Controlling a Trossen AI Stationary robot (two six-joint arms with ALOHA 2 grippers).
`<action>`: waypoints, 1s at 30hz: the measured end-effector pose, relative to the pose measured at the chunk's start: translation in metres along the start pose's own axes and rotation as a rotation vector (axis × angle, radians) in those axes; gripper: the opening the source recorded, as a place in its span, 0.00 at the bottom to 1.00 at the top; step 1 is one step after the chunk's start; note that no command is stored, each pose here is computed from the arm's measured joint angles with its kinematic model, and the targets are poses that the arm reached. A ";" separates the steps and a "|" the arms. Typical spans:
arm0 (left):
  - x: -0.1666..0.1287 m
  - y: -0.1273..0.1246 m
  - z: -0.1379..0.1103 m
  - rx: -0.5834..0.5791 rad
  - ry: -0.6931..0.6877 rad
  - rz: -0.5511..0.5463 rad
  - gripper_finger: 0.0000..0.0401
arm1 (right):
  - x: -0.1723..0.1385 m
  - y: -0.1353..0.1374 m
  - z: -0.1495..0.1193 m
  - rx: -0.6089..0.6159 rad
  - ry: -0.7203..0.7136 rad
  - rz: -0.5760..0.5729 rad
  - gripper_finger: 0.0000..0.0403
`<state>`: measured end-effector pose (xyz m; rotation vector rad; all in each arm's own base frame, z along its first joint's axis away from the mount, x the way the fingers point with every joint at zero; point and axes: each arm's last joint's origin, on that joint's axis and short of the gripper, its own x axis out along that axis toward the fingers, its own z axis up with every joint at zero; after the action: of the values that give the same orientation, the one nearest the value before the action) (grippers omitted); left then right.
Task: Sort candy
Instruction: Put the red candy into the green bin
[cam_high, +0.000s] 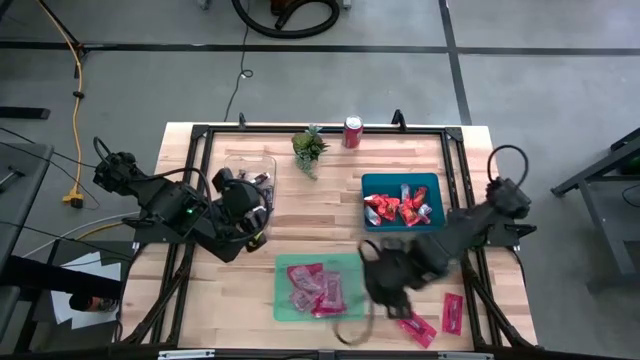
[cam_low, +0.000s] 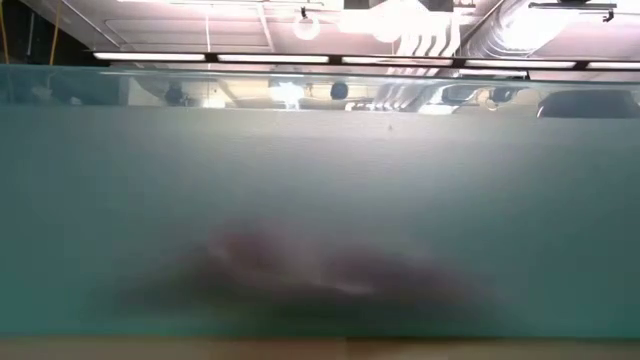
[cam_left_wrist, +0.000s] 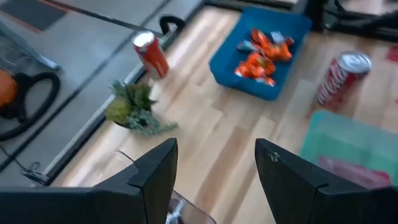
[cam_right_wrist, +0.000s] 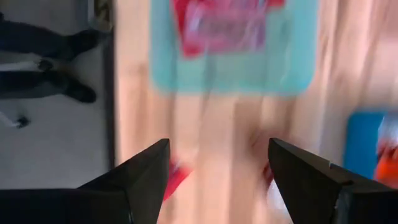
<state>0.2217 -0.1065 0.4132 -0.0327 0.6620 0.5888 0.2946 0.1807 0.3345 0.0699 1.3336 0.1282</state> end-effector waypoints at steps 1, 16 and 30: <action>0.000 0.000 0.000 0.001 0.014 -0.013 0.51 | -0.006 0.008 -0.008 0.030 0.023 0.003 0.66; 0.000 -0.003 0.000 -0.020 0.051 -0.069 0.51 | 0.105 0.090 -0.125 0.768 0.243 0.030 0.66; 0.010 0.004 0.006 -0.033 0.055 -0.037 0.51 | 0.168 0.068 -0.128 0.826 0.243 -0.059 0.66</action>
<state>0.2299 -0.0971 0.4129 -0.0925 0.7033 0.5646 0.2047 0.2674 0.1507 0.7295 1.5545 -0.4856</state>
